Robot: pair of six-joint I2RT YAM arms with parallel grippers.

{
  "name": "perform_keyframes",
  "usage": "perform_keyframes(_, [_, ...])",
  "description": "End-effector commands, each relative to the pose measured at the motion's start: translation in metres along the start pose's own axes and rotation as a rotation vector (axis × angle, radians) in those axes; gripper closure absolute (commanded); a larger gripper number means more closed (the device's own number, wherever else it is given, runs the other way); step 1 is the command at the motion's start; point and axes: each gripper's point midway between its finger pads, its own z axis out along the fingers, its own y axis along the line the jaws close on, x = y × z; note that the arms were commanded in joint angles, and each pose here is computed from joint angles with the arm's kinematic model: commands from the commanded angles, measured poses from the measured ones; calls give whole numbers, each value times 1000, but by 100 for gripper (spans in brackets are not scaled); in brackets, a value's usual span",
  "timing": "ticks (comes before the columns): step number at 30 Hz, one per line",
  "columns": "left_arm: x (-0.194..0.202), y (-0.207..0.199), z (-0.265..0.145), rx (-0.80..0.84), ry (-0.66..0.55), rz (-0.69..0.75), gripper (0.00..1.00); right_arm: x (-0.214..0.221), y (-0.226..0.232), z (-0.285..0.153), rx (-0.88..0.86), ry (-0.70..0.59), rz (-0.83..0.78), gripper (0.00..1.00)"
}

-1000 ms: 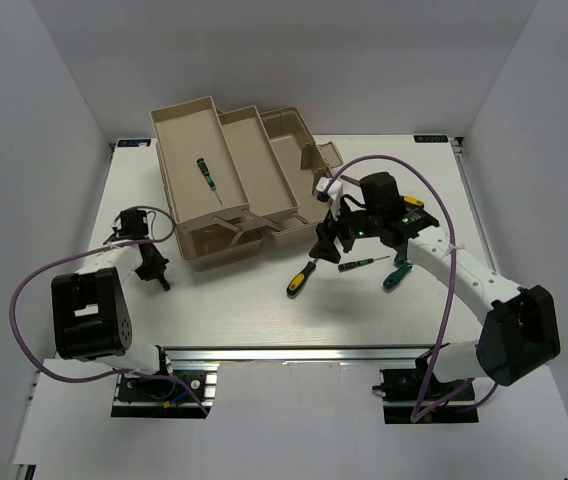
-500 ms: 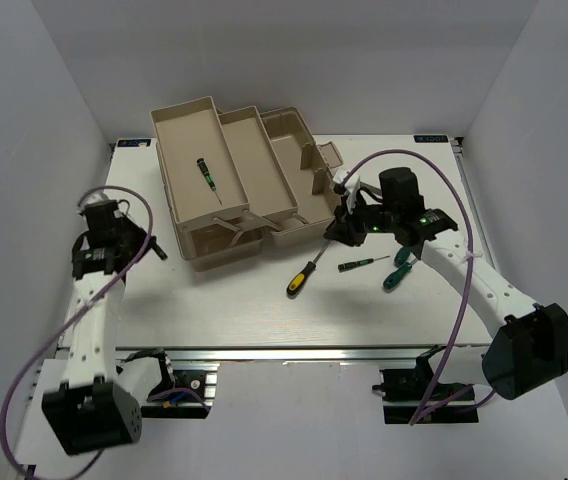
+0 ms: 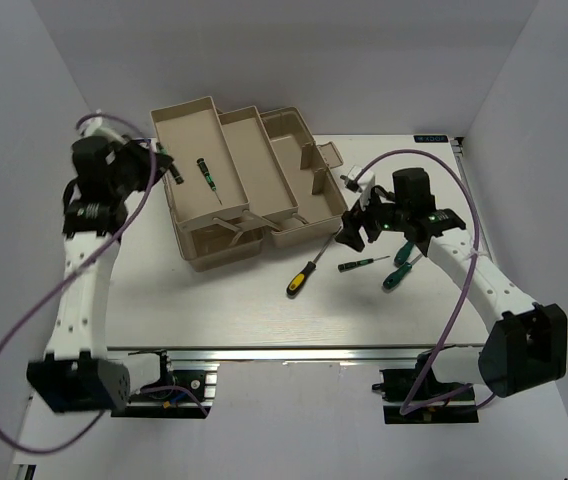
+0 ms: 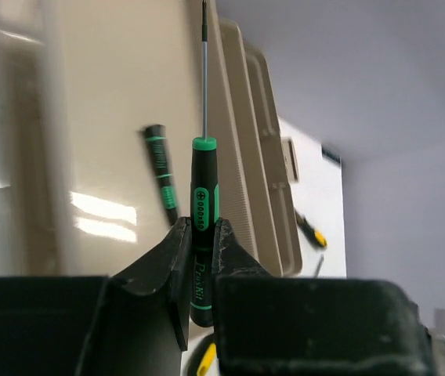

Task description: Sort the tools into containers

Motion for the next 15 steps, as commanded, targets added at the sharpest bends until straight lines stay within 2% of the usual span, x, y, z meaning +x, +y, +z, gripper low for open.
perform_keyframes(1, [17,-44,30,125,85,63,100,37,-11,1,26,150,-10,23])
perform_keyframes(2, [29,-36,48,91,129,65,100,48,-15,3,5,184,-92,23])
perform_keyframes(4, [40,-29,61,50,171,98,87,70,-17,2,-16,210,-168,23])
perform_keyframes(5, [50,-19,72,16,203,102,79,72,-20,-1,-27,203,-300,23])
perform_keyframes(6, [55,-14,76,-8,219,112,68,87,-17,-1,-46,219,-350,22])
perform_keyframes(8, [58,-2,80,-65,236,140,60,98,-12,-3,-97,235,-456,22])
perform_keyframes(9, [60,3,82,-84,246,145,56,101,-10,-3,-149,224,-568,22])
perform_keyframes(13, [49,-2,79,-85,226,187,44,119,0,3,-316,244,-704,22])
perform_keyframes(15, [39,-10,74,-69,205,198,40,135,0,12,-384,278,-681,22])
